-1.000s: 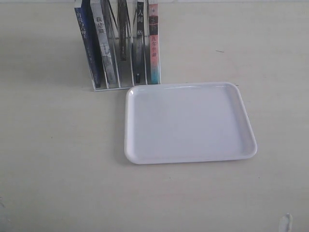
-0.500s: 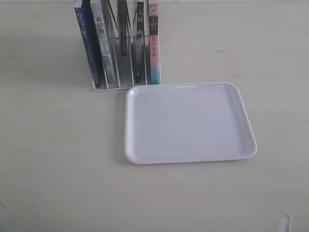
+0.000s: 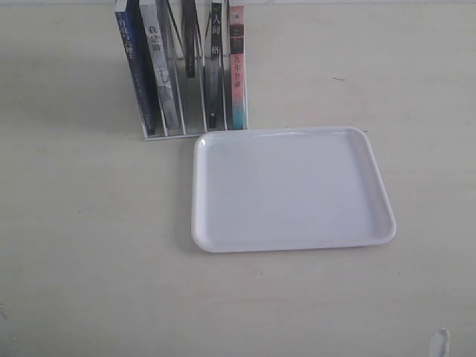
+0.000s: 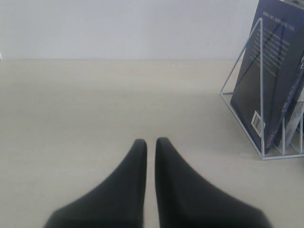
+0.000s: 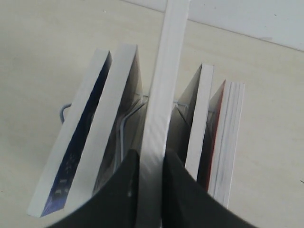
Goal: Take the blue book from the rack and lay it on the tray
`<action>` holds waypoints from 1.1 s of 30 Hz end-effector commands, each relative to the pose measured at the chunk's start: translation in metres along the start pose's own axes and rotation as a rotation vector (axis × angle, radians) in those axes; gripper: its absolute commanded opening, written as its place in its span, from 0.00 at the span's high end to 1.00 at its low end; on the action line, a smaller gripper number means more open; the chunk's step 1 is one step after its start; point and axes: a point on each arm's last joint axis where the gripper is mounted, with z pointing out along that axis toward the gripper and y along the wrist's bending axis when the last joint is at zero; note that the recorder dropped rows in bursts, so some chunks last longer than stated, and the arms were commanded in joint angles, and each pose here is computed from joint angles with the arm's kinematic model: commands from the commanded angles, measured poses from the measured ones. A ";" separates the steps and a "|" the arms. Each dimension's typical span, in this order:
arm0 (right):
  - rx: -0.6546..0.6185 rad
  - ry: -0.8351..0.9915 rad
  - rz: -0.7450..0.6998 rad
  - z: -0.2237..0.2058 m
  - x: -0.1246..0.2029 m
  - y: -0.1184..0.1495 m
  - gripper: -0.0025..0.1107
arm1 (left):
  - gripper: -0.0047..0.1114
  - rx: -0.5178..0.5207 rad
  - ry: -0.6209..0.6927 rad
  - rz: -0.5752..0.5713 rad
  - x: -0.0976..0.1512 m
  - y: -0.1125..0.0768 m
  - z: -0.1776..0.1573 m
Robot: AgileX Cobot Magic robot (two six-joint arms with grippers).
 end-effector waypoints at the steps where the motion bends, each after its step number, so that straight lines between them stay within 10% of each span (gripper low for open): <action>1: -0.002 -0.069 -0.003 -0.010 -0.009 -0.005 0.98 | 0.91 0.010 -0.004 0.006 0.001 -0.001 0.000; 26: 0.053 0.092 -0.026 0.050 0.014 0.002 0.98 | 0.91 0.010 -0.004 0.006 0.001 -0.001 0.000; 33: 0.035 0.140 -0.064 0.060 0.021 0.006 0.58 | 0.91 0.010 -0.004 0.006 0.001 -0.001 0.000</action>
